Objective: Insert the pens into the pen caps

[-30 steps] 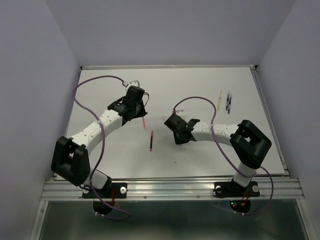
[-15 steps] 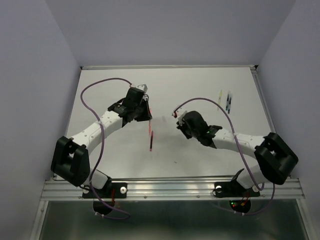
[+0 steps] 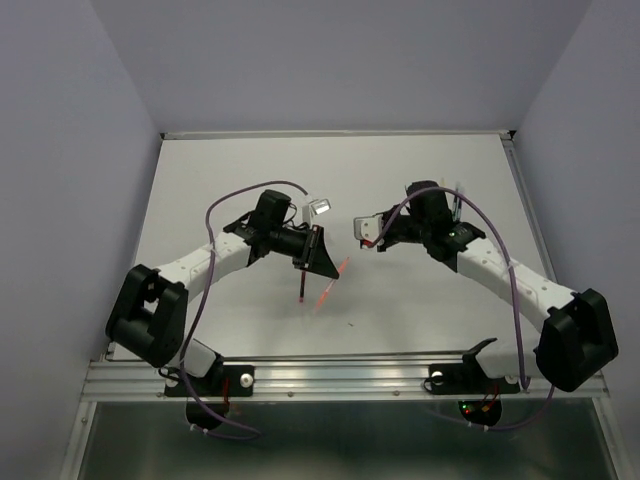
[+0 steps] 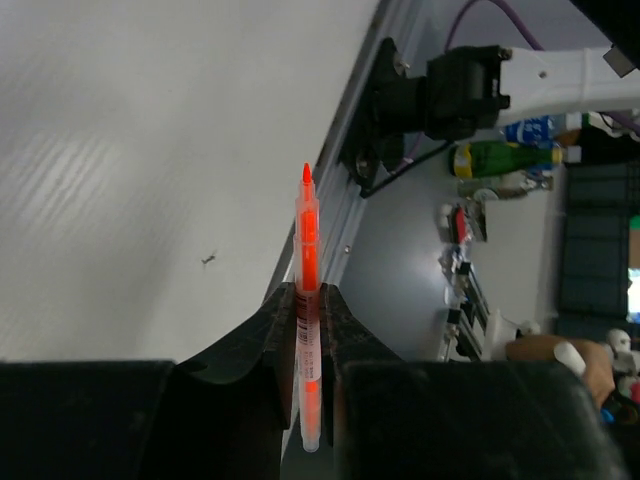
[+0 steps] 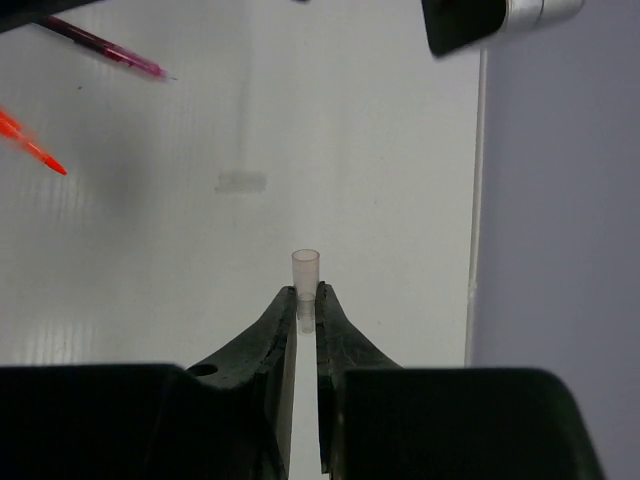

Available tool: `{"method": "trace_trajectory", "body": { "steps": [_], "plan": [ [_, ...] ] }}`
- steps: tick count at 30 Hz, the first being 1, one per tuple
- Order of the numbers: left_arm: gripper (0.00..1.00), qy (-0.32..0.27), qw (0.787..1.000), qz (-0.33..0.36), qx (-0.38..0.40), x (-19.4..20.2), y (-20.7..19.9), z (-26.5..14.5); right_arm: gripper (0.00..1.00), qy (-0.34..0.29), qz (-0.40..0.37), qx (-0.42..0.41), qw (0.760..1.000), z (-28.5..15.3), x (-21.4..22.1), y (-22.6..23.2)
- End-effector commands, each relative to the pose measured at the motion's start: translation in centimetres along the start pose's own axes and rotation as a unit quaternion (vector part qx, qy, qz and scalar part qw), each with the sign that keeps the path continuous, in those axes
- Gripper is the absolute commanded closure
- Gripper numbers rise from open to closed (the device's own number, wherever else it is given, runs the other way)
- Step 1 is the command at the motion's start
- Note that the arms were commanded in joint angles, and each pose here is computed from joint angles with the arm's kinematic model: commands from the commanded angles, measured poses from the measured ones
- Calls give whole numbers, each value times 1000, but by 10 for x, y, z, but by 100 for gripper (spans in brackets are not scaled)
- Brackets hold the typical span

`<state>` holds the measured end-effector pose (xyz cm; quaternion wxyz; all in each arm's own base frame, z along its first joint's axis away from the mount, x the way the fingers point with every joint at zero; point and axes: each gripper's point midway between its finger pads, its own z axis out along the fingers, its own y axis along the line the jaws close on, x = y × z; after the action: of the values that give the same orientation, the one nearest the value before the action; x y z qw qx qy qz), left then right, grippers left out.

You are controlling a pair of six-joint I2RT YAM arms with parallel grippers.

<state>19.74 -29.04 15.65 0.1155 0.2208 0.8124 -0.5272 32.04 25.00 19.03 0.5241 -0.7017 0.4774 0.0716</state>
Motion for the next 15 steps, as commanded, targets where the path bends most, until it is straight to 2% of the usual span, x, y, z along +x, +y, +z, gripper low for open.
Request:
{"method": "trace_trajectory", "body": {
  "steps": [1,3,4,9,11,15],
  "plan": [
    [100,45,988,42,140,6,-35,-1,97,-73,-107,-98,987,-13,-32,25],
    [100,51,987,43,148,7,-36,0,97,-76,-145,-111,980,-19,-37,24],
    [100,49,988,47,142,6,-36,2,97,-61,-137,-141,979,-23,-30,37],
    [100,33,989,68,124,0,-44,3,97,-28,-169,-194,966,-35,-20,45],
    [100,23,991,72,109,-3,-46,3,98,-31,-181,-218,959,-41,-20,55],
    [100,19,993,65,94,-3,-46,7,98,-60,-168,-205,962,-40,-32,55]
  ]
}}
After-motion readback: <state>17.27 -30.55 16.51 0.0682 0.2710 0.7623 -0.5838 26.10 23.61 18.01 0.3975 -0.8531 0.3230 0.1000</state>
